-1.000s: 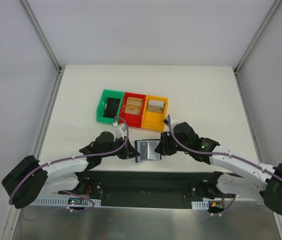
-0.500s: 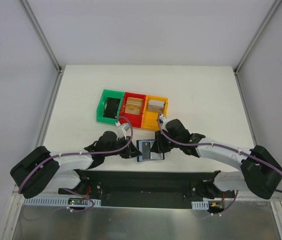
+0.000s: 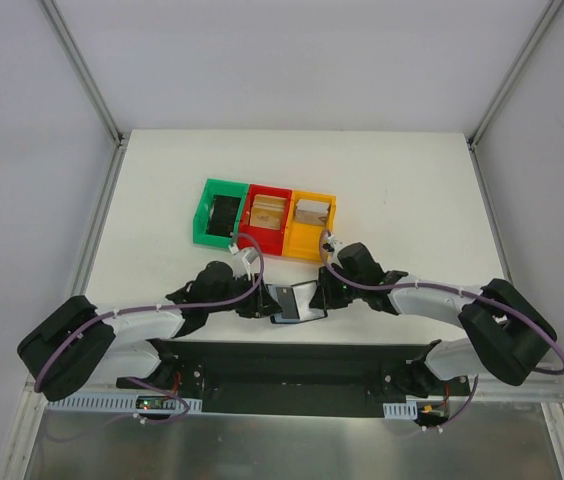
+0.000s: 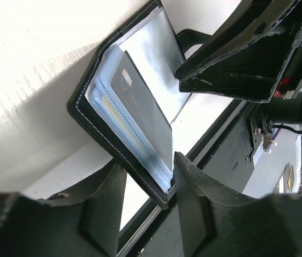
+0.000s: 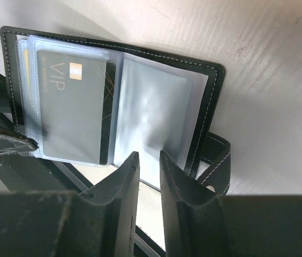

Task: Take the credit cards out of the card holder
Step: Place the card holder at the corner of the board, then remove the credit card from the card holder.

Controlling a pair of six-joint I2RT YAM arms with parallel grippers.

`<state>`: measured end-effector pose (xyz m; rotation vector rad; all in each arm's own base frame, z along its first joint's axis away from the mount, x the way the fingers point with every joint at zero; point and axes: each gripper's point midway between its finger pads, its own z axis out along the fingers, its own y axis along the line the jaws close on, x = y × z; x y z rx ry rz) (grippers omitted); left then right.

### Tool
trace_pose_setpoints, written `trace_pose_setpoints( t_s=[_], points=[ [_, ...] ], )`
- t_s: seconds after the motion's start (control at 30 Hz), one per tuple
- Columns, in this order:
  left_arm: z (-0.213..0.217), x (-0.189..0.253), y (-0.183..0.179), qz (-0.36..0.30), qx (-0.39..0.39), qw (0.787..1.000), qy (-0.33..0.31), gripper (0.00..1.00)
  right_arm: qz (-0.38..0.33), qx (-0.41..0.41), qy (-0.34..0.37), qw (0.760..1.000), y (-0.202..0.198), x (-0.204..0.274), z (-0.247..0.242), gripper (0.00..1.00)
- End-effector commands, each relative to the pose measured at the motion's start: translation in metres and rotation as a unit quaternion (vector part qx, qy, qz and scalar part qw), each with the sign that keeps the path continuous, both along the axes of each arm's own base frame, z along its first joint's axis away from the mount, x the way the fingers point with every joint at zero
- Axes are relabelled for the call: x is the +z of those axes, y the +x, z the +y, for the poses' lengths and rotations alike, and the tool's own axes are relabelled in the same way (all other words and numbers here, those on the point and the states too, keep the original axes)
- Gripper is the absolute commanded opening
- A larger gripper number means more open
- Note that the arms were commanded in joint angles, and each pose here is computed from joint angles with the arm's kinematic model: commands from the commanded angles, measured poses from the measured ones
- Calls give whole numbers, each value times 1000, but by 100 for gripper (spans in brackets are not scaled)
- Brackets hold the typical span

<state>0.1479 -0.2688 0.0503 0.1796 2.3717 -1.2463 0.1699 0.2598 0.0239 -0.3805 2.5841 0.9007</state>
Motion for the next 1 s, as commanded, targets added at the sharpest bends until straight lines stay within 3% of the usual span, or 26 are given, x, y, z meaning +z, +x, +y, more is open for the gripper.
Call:
trace_pose_setpoints(
  t_s=[0.0,0.17,0.4,0.63,0.83,0.97],
  points=[
    [0,15,9,-33,-7,999,7,42,-7,-4,19,1000,5,4,4,24],
    [15,21,10,-51,2,998,41,57,-7,-4,19,1000,5,3,3,24],
    [45,38,13,-82,43,993,77,63,-7,-4,20,1000,4,4,2,23],
    [41,45,12,-65,65,995,39,59,-26,-3,16,1000,6,15,-2,27],
    [29,20,11,-12,56,997,47,43,-62,-17,-19,998,16,27,-16,45],
    [31,5,12,6,63,996,62,41,-65,-29,-53,996,14,20,-31,57]
  ],
)
